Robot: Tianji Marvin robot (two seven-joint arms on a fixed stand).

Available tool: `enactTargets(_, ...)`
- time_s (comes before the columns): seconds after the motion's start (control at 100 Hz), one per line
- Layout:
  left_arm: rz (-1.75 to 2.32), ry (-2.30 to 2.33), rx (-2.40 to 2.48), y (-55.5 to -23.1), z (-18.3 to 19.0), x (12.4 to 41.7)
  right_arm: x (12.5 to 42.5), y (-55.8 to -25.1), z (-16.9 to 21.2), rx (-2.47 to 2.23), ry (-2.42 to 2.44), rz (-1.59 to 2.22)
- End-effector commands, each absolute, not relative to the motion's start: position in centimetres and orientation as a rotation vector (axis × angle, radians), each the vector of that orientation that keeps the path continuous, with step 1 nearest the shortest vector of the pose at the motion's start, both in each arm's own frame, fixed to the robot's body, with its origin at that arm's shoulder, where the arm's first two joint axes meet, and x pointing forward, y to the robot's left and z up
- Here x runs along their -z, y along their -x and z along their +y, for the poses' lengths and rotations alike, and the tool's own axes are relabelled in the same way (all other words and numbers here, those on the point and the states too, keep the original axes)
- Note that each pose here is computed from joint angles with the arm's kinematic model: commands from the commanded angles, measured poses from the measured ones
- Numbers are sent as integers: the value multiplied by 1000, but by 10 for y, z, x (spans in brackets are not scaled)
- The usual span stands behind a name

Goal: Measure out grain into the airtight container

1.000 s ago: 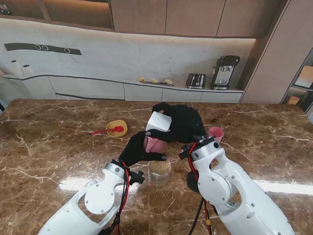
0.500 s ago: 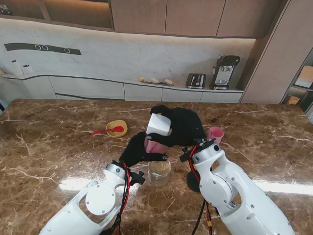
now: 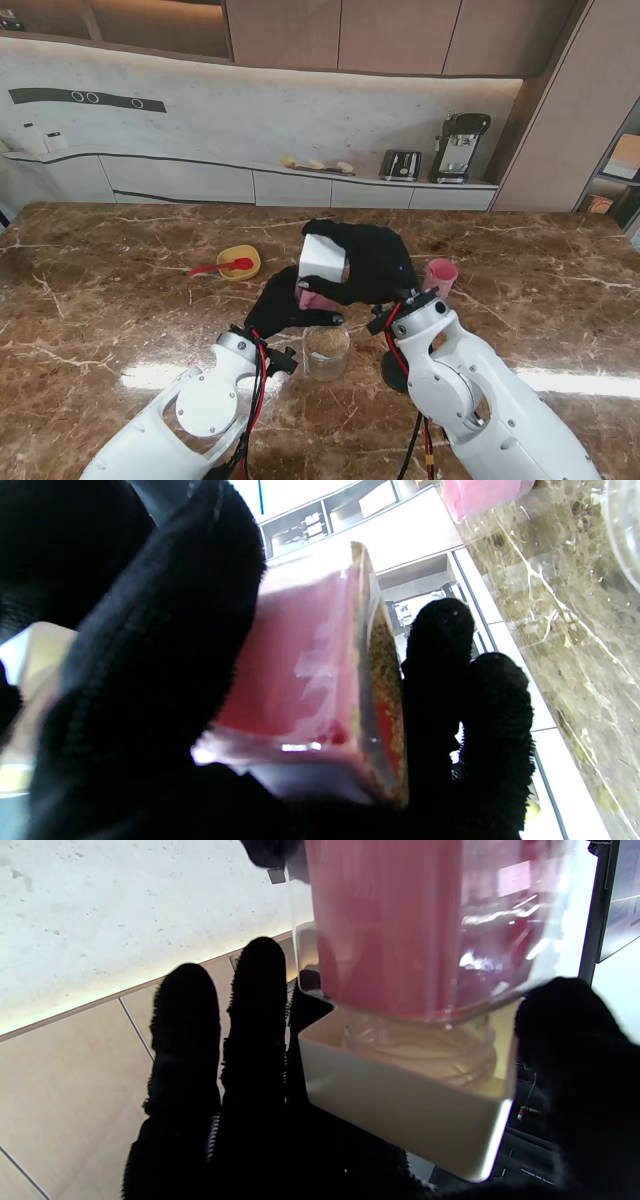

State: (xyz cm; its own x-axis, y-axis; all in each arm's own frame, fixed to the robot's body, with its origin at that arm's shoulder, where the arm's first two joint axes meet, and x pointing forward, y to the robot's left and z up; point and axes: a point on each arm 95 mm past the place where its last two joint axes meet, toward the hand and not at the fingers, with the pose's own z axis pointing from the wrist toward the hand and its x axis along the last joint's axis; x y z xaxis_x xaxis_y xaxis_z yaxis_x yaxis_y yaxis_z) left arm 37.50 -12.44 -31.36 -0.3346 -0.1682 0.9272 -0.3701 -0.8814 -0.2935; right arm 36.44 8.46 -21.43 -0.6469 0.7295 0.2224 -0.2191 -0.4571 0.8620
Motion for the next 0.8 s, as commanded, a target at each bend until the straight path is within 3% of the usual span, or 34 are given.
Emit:
enactTargets(0.0, -691, -1700, -2372, -374, -130, 306, 224, -364, 81, -2106, -837, 1174)
enactTargets(0.79, -695, -1693, -2377, -374, -129, 305, 223, -361, 77, -2092, -917, 1201)
